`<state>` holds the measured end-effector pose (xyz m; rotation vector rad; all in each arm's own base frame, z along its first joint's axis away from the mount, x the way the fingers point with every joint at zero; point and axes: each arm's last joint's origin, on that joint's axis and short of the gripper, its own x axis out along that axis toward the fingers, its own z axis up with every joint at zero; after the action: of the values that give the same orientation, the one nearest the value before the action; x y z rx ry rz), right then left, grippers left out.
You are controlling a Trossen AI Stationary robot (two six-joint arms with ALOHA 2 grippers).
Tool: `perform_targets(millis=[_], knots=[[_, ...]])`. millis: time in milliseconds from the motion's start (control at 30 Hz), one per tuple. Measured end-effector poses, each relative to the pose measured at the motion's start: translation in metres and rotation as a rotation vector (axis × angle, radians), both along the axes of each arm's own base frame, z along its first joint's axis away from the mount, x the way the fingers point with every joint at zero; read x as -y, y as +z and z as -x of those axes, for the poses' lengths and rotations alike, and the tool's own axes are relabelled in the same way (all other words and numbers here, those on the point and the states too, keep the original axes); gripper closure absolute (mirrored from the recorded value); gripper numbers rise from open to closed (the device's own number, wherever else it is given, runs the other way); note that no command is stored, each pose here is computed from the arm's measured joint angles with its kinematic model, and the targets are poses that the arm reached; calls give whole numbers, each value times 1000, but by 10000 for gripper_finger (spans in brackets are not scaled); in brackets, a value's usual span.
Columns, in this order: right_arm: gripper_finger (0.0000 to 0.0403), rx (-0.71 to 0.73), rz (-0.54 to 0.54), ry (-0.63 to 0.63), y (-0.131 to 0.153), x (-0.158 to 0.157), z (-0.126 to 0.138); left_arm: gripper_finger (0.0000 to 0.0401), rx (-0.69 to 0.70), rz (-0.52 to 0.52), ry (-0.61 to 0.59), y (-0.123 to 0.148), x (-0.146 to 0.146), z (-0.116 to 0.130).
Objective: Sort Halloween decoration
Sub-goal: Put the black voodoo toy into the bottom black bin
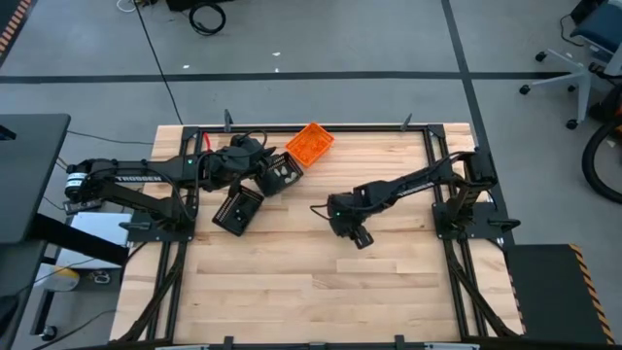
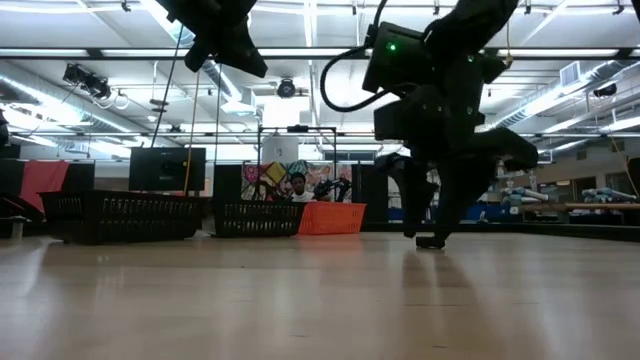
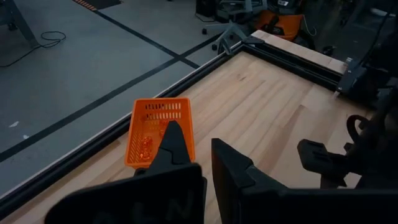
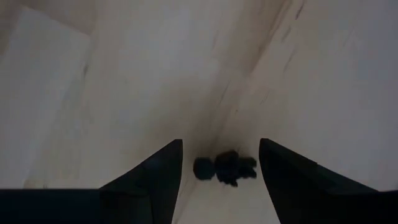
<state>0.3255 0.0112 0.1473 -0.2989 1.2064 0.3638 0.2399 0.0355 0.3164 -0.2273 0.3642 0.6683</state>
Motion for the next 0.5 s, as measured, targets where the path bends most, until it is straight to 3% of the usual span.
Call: perform_targets(millis=[267, 500], knots=[[191, -23, -13, -58, -15, 5, 12, 401, 0, 0, 0, 0, 0, 0], [223, 10, -24, -55, -23, 5, 15, 401, 0, 0, 0, 0, 0, 0]])
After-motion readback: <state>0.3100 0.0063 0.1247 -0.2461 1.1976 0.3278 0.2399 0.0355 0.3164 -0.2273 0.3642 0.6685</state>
